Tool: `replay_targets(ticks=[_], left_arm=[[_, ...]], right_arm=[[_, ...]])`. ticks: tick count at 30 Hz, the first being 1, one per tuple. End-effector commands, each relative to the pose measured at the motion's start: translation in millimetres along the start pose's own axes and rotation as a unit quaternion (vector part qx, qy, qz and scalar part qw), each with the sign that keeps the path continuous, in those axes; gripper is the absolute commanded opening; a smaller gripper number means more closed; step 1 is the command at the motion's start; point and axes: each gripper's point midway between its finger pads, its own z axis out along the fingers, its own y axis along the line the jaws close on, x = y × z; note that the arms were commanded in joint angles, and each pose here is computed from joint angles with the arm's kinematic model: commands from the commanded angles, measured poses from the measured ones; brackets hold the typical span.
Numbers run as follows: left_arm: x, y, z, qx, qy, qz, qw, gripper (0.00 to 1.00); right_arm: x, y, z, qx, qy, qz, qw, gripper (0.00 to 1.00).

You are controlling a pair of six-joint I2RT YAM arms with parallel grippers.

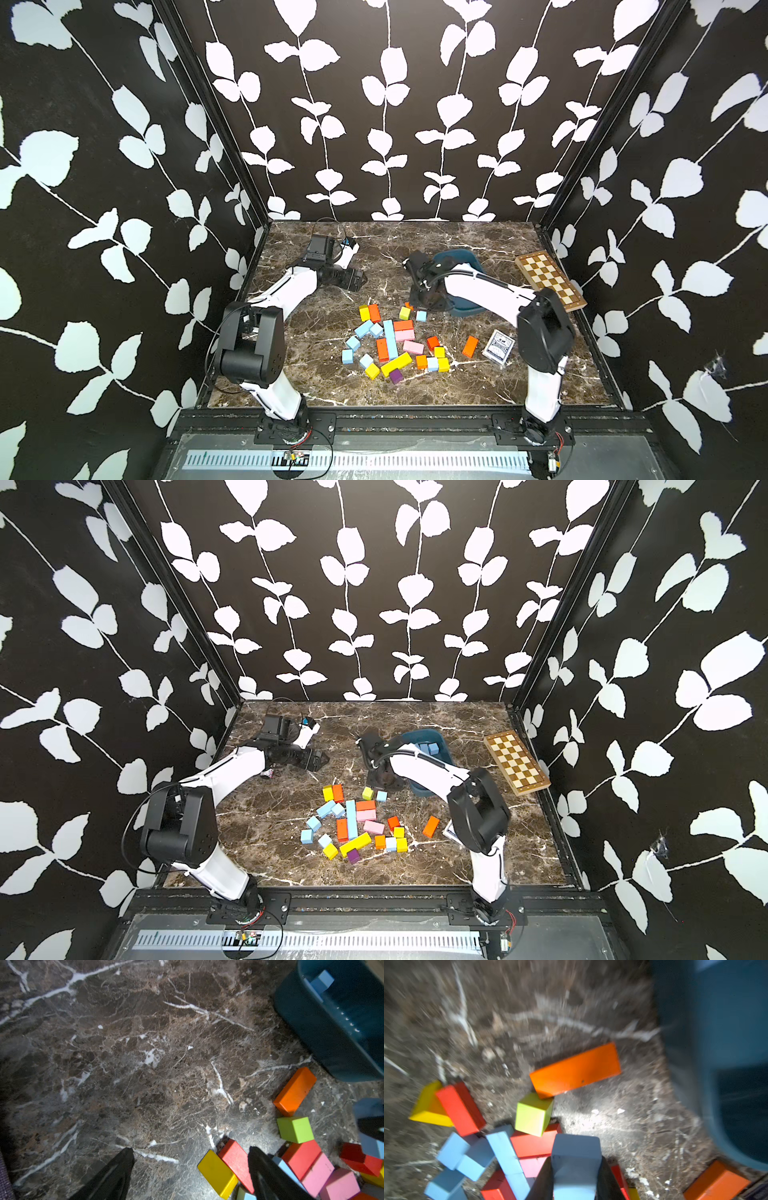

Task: Pick out the blue building blocks
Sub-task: Pick up the building block from the center of the board, then place the building block in the storage box.

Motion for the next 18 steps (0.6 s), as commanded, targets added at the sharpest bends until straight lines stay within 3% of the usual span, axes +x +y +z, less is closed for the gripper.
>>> replay_targets(ticks=[1,5,10,18], left_arm=[[-20.2,-12.5,-11.4,0.017,-0.023,0.004,1.0,0.87],[-25.7,-16.9,-9.5,0.02,-0.027,0.012,0.999,0.87],[-30.2,-18.2,-7.3,0.02,-0.031,0.013,0.999,0.87],[-32.1,-16.9,-5.0,0.016,-0.031,0.017,0.999,0.87]], right_arm=[[-38.4,-26.2,-32.5,-0.007,-0.067,0.084,0.994,0.14],[-63.7,-54.1,-40.9,-0.031,-0.103,0.179,0.978,0.15],[-84.1,-93.8,-20.4,-0.058,-0.125,0.322,0.937,0.12],[-109.7,-104.5,19.8,-0.058,-0.104,0.417,0.901,0.12]])
